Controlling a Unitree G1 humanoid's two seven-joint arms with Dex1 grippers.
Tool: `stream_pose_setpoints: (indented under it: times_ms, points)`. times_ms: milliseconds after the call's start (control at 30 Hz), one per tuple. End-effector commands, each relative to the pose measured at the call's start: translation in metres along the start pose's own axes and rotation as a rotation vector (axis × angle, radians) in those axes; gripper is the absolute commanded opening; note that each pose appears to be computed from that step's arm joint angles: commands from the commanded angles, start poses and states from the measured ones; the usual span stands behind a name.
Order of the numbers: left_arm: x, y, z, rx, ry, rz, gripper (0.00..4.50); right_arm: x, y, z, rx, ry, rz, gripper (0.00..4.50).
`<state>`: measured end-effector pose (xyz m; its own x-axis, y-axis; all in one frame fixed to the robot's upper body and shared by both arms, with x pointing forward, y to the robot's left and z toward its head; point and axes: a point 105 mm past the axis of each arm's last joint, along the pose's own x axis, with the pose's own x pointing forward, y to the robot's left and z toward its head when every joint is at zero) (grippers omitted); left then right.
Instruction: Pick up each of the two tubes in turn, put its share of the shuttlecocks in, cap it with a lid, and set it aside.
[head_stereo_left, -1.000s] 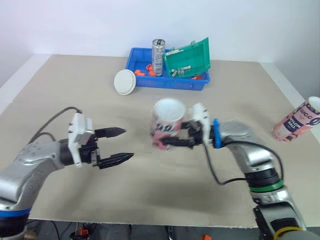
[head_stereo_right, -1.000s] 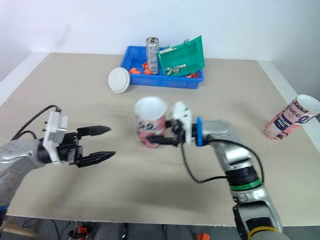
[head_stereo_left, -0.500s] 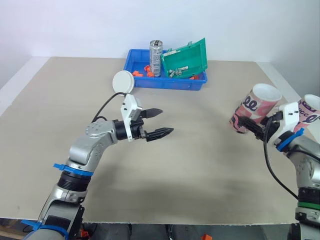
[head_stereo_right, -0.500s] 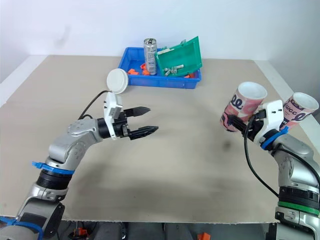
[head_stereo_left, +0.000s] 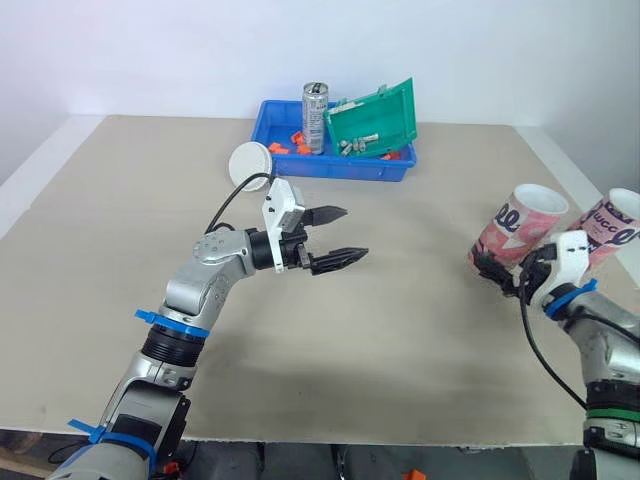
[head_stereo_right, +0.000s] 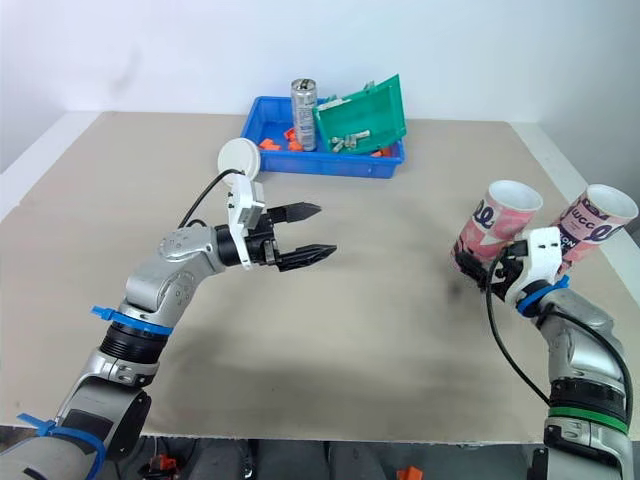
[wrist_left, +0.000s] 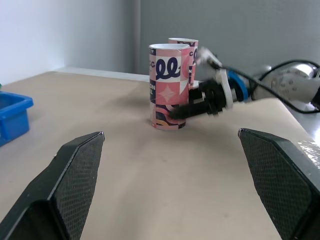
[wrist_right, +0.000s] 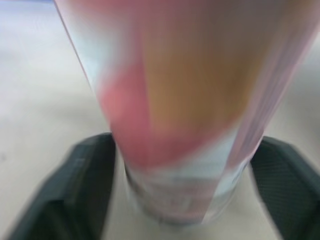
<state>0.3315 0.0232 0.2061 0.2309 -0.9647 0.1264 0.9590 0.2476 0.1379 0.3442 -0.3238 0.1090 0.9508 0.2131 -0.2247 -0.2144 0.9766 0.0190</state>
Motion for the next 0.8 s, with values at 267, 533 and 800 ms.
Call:
stream_pose_setpoints:
  times_ms: [267,533,800]
  points:
    - [-0.015,-0.003,0.01,0.027,0.023,-0.003,4.5,-0.021,-0.005,-0.007,-0.125,0.113,0.069,4.43]
    - [-0.073,0.005,-0.003,-0.019,0.125,0.132,4.5,-0.05,0.013,0.008,-0.217,0.152,0.244,4.43]
    - [-0.135,0.0,-0.026,-0.1,0.182,0.353,4.5,-0.048,0.117,0.037,-0.237,-0.004,0.576,4.43]
